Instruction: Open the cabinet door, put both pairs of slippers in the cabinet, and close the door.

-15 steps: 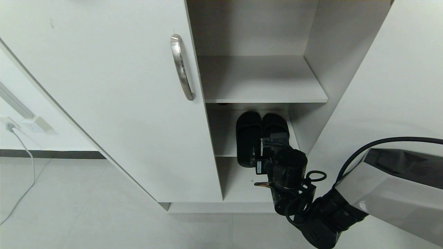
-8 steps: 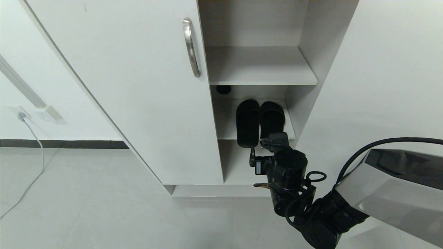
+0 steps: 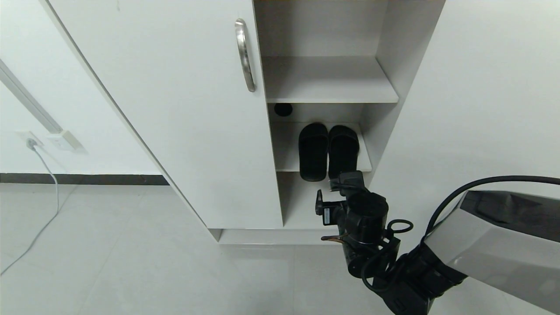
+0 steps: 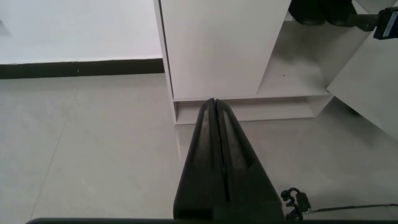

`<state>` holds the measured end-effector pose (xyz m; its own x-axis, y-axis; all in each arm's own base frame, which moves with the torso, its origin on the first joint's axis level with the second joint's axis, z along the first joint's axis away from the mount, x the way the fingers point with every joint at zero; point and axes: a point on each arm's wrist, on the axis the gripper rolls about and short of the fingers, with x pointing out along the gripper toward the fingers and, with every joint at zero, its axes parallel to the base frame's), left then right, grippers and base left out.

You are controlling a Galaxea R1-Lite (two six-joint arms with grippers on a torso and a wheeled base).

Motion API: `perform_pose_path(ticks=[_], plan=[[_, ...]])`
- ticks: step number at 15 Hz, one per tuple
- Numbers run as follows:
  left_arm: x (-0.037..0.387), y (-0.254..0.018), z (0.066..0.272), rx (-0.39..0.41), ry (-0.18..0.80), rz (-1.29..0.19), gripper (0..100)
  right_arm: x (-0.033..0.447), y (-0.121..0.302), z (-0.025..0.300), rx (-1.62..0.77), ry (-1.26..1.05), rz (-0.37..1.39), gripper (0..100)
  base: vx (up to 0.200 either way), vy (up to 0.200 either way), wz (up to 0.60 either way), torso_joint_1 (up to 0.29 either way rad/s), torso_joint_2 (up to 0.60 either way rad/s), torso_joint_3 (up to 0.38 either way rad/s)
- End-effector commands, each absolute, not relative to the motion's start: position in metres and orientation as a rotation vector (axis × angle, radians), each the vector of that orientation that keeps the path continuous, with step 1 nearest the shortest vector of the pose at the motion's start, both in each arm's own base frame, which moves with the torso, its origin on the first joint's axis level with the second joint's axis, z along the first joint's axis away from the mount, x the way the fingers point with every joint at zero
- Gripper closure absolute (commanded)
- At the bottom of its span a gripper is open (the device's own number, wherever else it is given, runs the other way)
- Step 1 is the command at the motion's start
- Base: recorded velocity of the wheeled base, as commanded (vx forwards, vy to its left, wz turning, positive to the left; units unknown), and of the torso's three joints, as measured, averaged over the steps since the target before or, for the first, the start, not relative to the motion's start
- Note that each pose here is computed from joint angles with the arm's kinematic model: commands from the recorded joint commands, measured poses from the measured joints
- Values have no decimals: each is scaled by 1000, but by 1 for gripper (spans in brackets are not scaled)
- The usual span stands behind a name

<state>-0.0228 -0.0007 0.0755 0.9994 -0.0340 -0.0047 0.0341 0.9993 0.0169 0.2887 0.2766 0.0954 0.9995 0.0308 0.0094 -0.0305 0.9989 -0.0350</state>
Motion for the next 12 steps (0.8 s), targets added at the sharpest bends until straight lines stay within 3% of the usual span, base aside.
perform_pose_path(ticks=[1,6,12], plan=[[-23,-1,75,17,4,-34,100,289,276,96,-35,-10,30,0,0,0,0,0,0,0],[-23,-1,76,18,6,-35,100,289,275,98,-31,-14,30,0,0,0,0,0,1,12],[-23,-1,75,20,4,-35,100,288,275,98,-33,-13,30,0,0,0,0,3,1,185]])
